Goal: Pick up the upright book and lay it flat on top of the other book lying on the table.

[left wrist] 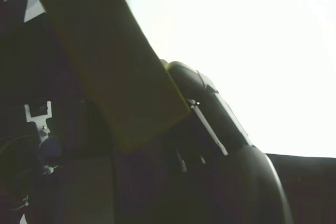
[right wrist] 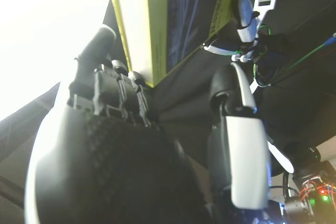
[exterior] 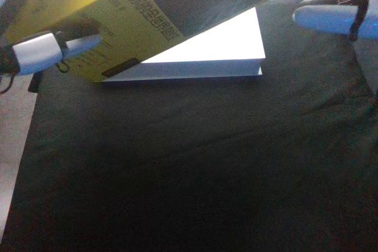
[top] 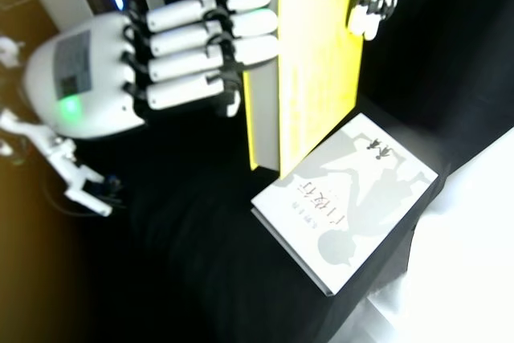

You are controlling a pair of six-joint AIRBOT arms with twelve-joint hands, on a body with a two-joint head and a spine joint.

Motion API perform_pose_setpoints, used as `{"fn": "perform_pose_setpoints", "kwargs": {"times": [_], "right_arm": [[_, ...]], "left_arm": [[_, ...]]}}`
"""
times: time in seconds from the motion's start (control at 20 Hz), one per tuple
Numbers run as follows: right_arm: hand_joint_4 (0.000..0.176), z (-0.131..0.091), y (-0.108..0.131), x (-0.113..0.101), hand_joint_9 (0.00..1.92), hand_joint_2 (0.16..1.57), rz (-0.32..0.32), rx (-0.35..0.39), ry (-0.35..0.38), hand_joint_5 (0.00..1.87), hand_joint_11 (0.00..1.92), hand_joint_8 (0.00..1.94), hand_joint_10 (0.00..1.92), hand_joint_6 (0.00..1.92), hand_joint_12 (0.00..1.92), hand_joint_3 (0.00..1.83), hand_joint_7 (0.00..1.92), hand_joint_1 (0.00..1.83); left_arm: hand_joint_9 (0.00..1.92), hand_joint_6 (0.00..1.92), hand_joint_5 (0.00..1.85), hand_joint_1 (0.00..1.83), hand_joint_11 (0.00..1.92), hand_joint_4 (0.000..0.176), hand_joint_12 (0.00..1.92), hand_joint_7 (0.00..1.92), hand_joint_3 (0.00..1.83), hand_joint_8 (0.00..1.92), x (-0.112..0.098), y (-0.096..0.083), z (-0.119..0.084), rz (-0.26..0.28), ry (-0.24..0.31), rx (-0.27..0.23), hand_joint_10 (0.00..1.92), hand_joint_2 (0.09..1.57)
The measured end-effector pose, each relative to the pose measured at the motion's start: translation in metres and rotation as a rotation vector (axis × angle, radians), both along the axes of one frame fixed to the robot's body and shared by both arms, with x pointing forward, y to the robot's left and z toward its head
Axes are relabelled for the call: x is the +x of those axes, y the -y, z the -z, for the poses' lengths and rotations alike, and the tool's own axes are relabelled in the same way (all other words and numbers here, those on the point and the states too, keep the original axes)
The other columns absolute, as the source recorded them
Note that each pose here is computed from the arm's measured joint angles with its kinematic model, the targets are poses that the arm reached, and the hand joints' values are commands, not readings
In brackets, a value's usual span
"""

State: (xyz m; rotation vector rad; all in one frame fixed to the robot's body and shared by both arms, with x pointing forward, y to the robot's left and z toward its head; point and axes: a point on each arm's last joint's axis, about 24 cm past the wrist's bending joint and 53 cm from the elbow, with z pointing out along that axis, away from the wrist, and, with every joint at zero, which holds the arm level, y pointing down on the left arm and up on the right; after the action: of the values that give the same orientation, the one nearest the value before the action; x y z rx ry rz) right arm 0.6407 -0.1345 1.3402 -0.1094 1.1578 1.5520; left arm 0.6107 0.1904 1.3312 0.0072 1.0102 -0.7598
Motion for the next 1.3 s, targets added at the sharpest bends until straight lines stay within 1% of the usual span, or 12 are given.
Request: {"fn": "perform_pose_setpoints", "kwargs": {"times": [0.05,0.25,0.35,0.45,0.55,0.65,0.95,1.0,1.15,1.2,1.25,1.3], "right_arm": [[0.115,-0.001,0.003,0.001,0.0,1.2,0.008,0.003,0.0,0.0,0.0,0.0,0.0,0.0,1.92,0.0,0.0,0.69],[0.077,-0.004,0.013,0.002,0.0,1.18,0.029,-0.003,0.003,0.0,0.0,0.0,0.0,0.0,1.92,0.0,0.0,0.75],[0.091,-0.005,0.013,0.002,0.0,1.18,0.03,-0.002,0.005,0.0,0.0,0.0,0.0,0.0,1.92,0.0,0.0,0.69],[0.066,-0.008,0.013,0.002,0.0,1.18,0.035,-0.005,0.017,0.0,0.0,0.0,0.0,0.0,1.92,0.0,0.0,0.68],[0.015,-0.017,0.013,0.001,0.0,1.18,0.04,0.011,0.043,0.0,0.0,0.0,0.0,0.0,1.92,0.0,0.0,0.63],[0.0,-0.018,0.009,0.001,0.0,1.16,0.033,0.021,0.05,0.0,0.0,0.0,0.0,0.0,1.92,0.0,0.0,0.71],[0.0,-0.009,-0.024,0.003,0.0,1.18,-0.022,0.018,0.044,0.0,0.0,0.0,0.0,0.0,1.92,0.0,0.0,0.57],[0.0,-0.006,-0.028,0.004,0.0,1.12,-0.028,0.009,0.044,0.08,0.0,0.0,0.0,0.03,1.92,0.0,0.0,0.78],[0.0,-0.001,-0.033,0.012,0.0,1.15,-0.02,0.006,0.021,0.13,0.0,0.03,0.0,0.06,1.92,0.0,0.07,0.87],[0.0,0.002,-0.035,0.013,0.09,1.2,-0.019,-0.005,0.017,0.19,0.0,0.05,0.06,0.1,1.79,0.0,0.16,0.89],[0.0,0.005,-0.038,0.014,0.09,1.22,-0.02,-0.015,0.011,0.18,0.0,0.03,0.35,0.09,1.81,0.0,0.23,0.91],[0.0,0.006,-0.039,0.016,0.09,1.22,-0.017,-0.017,0.006,0.18,0.0,0.03,0.35,0.09,1.81,0.0,0.23,0.91]], "left_arm": [[1.34,0.96,0.88,1.26,1.21,0.0,1.3,1.11,0.0,1.01,-0.002,-0.002,-0.002,-0.006,0.0,-0.01,0.81,1.11],[1.24,1.09,0.82,1.25,1.14,0.0,1.29,1.04,0.0,1.1,-0.005,-0.012,-0.006,-0.029,0.014,-0.025,0.85,1.14],[1.24,1.08,0.84,1.24,1.13,0.0,1.28,1.05,0.0,1.07,-0.005,-0.011,-0.006,-0.026,0.013,-0.022,0.84,1.14],[1.29,0.96,0.89,1.26,1.17,0.0,1.36,1.1,0.0,1.02,-0.004,-0.007,-0.005,-0.017,0.004,-0.015,0.86,1.12],[1.34,0.89,0.94,1.27,1.22,0.0,1.28,1.15,0.0,0.93,0.0,0.0,-0.003,0.001,-0.003,-0.012,0.81,1.09],[1.37,0.84,0.97,1.28,1.23,0.0,1.25,1.18,0.0,0.89,0.004,0.009,0.003,0.018,-0.026,0.0,0.74,1.08],[1.37,0.9,0.93,1.27,1.26,0.0,1.24,1.14,0.0,0.95,0.012,0.034,0.011,0.073,-0.05,0.022,0.77,1.09],[1.36,0.92,0.93,1.27,1.26,0.0,1.24,1.13,0.0,0.97,0.012,0.037,0.011,0.078,-0.049,0.019,0.79,1.1],[1.33,0.92,0.93,1.27,1.2,0.0,1.25,1.13,0.0,0.96,0.009,0.041,0.01,0.086,-0.039,0.033,0.77,1.09],[1.32,0.94,0.92,1.27,1.21,0.0,1.27,1.12,0.0,0.98,0.008,0.042,0.01,0.089,-0.034,0.039,0.77,1.1],[1.31,0.92,0.93,1.27,1.2,0.0,1.3,1.12,0.0,0.97,0.005,0.045,0.008,0.095,-0.024,0.042,0.78,1.1],[1.31,0.92,0.93,1.27,1.2,0.0,1.3,1.12,0.0,0.97,0.003,0.047,0.007,0.099,-0.016,0.043,0.78,1.1]]}}
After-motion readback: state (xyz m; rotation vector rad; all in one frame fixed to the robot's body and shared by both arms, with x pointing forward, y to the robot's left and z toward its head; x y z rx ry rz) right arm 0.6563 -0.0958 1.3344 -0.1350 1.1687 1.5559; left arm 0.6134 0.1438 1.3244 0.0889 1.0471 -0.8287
